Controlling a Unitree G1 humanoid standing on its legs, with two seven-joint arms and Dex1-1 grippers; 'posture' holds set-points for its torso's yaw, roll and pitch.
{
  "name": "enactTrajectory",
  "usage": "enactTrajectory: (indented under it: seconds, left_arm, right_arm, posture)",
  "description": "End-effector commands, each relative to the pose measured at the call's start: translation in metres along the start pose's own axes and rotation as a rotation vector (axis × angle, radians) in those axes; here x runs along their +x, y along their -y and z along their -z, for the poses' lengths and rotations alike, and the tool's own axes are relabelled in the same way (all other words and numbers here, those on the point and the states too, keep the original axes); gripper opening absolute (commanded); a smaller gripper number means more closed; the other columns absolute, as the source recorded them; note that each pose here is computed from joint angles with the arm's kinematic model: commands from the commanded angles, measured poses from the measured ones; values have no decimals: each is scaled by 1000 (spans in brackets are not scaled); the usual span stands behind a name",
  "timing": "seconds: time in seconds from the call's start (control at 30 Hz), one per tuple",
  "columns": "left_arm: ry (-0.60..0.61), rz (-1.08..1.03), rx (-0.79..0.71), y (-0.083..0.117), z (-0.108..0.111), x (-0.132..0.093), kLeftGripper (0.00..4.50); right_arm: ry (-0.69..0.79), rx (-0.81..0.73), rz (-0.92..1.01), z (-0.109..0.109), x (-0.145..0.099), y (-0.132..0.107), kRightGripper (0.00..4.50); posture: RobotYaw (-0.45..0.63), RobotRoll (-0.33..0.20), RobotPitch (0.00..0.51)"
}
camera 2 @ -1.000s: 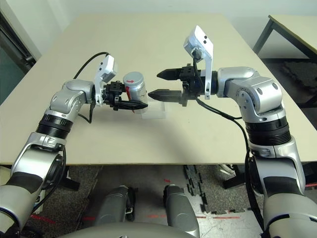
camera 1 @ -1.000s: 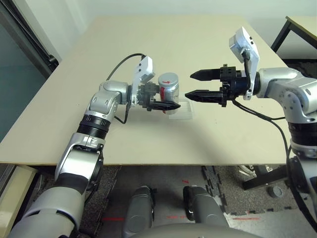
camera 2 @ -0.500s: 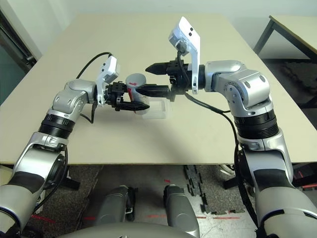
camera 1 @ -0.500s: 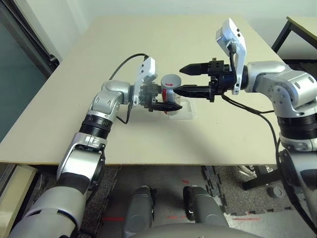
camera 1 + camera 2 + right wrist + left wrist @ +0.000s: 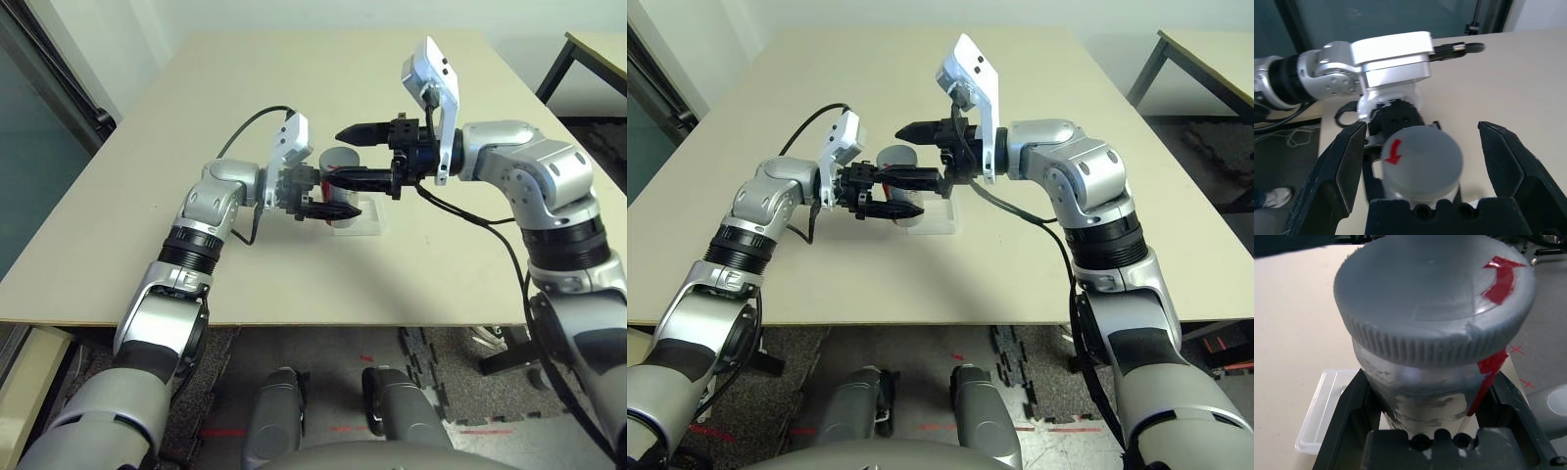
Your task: Pour the medicine from the bottle into the box.
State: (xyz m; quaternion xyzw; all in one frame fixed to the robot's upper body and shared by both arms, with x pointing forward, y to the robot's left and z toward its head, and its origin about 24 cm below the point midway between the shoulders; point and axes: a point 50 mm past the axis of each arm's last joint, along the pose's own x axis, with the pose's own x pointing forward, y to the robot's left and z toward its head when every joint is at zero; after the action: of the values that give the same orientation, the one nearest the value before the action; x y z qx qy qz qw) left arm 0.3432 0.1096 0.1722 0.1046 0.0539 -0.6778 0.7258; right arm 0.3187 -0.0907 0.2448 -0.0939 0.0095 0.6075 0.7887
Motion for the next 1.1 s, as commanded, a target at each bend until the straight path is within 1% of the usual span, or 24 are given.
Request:
enactTrajectory:
  seconds: [0.03, 0.43, 0.53, 0.63, 0.67, 0.9, 1.1]
  left_arm:
    - [-11, 13, 9, 0, -3, 2, 2816]
    - [-10, 15, 5, 1, -3, 4, 2816]
    - [-9, 16, 3, 1, -2, 4, 2816]
    - [-9, 17, 2, 1, -2, 5, 2816]
    - [-10, 17, 1, 1, -2, 5, 2816]
    - [-14, 16, -6, 0, 0, 5, 2816]
    - [-24, 18, -13, 1, 4, 5, 2816]
  right_arm:
    - [-7, -33, 8, -2, 4, 1, 4500]
    - [-29, -16, -13, 5, 5, -2, 4500]
    - [-31, -14, -18, 6, 5, -3, 3878]
    - [-28, -15, -20, 6, 4, -4, 2816]
    - [-27, -17, -20, 6, 4, -4, 2584]
    - [-12, -27, -14, 2, 2, -5, 2587]
    - [10, -45, 0, -11, -2, -2, 2587]
  posture:
    - [-26, 0, 96]
    - [-27, 0, 103]
    - [-29, 0, 104]
    - [-30, 0, 104]
    - [-32, 0, 105]
    - [-38, 0, 105]
    - [-43, 0, 104]
